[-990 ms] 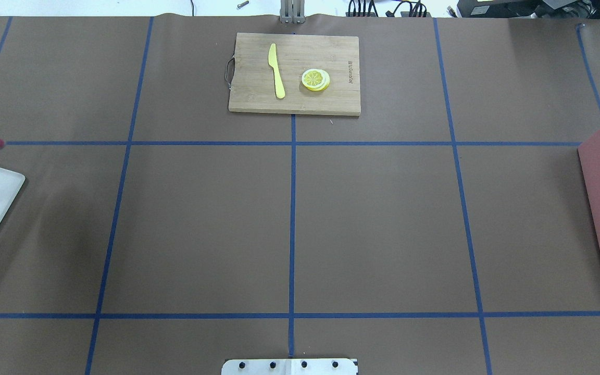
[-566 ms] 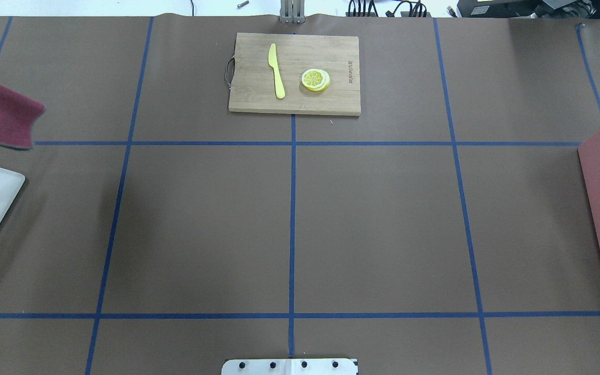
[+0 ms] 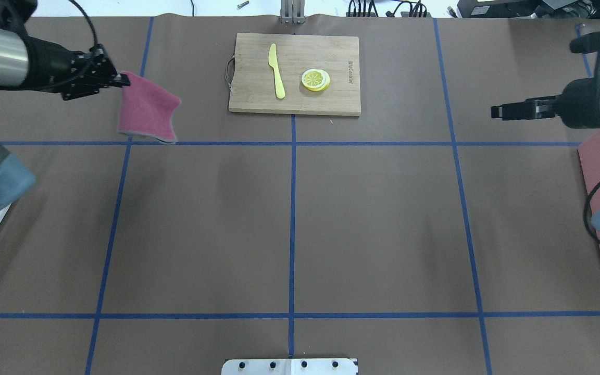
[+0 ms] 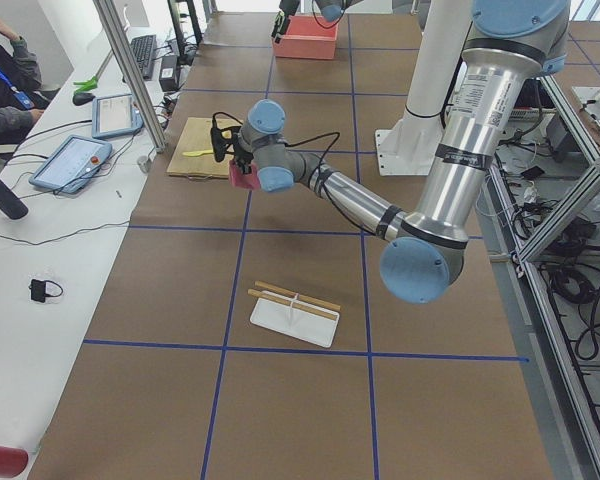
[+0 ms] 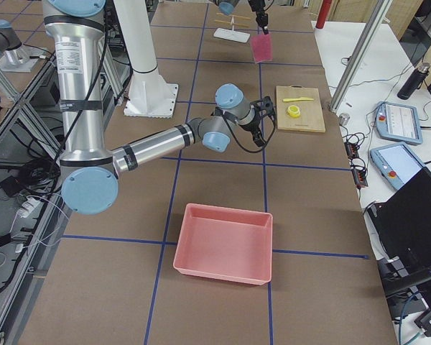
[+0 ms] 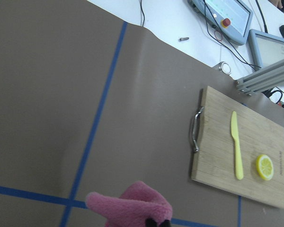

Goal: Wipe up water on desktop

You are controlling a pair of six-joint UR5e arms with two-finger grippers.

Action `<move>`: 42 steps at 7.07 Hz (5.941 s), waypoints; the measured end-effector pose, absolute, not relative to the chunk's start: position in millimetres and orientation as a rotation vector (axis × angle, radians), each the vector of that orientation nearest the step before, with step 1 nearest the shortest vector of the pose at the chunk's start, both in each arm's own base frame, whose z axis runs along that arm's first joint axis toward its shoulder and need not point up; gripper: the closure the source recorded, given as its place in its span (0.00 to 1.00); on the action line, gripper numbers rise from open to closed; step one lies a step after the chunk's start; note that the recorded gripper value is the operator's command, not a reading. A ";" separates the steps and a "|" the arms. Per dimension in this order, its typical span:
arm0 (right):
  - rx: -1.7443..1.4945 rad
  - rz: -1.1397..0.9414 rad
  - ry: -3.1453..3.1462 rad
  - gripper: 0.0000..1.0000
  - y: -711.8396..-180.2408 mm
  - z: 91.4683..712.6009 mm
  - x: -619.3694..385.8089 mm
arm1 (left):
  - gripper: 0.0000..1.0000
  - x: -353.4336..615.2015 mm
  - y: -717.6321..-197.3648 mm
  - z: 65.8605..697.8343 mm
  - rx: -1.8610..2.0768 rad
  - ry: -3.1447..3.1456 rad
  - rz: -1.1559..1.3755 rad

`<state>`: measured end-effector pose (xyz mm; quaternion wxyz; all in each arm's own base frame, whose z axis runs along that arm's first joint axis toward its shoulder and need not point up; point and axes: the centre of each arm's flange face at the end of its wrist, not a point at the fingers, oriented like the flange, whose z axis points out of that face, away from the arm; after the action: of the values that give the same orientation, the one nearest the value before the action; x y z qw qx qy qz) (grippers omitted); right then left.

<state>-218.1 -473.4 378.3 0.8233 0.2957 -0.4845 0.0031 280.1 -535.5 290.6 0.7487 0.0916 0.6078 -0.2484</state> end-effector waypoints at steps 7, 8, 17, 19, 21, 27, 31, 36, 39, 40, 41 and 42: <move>1.020 -0.087 -0.950 0.02 -348.7 223.6 -451.5 | 1.00 425.1 -479.7 103.9 -0.158 1.495 -0.896; 1.065 -0.129 -0.869 0.05 -342.6 218.6 -461.6 | 1.00 432.1 -470.8 95.9 -0.189 1.505 -0.896; 1.133 -0.187 -0.764 0.42 -327.6 217.7 -478.8 | 1.00 421.6 -414.2 72.1 -0.273 1.506 -0.869; 1.133 -0.186 -0.770 0.43 -326.0 217.3 -479.3 | 1.00 424.2 -414.2 76.2 -0.269 1.497 -0.867; 1.130 -0.190 -0.767 0.50 -324.1 219.5 -481.9 | 1.00 420.9 -411.9 73.4 -0.269 1.506 -0.860; 1.123 -0.198 -0.749 1.00 -322.6 228.2 -483.5 | 0.86 414.9 -407.9 69.8 -0.268 1.520 -0.850; 1.125 -0.176 -0.763 1.00 -325.9 223.0 -477.8 | 0.02 408.8 -412.8 114.0 -0.126 1.454 -0.750; 1.085 -0.002 -0.815 1.00 -369.8 219.1 -447.3 | 0.02 357.6 -451.4 243.8 0.216 1.191 -0.492; 1.070 0.026 -0.815 1.00 -402.7 220.5 -420.3 | 0.02 253.6 -483.9 347.7 0.369 0.972 -0.166; 1.061 0.032 -0.825 1.00 -407.6 220.1 -415.2 | 0.02 201.9 -496.6 383.8 0.405 0.904 -0.062; 1.032 0.044 -0.855 1.00 -410.4 220.0 -412.1 | 0.02 150.9 -510.5 422.8 0.443 0.809 0.035; 0.984 0.052 -0.884 1.00 -411.2 220.1 -408.6 | 0.02 99.2 -523.8 459.7 0.462 0.706 0.126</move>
<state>-408.6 -411.2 220.1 0.7889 0.4570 -0.4102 0.0242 99.2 -523.8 459.7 0.9104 0.2241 0.3423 0.0613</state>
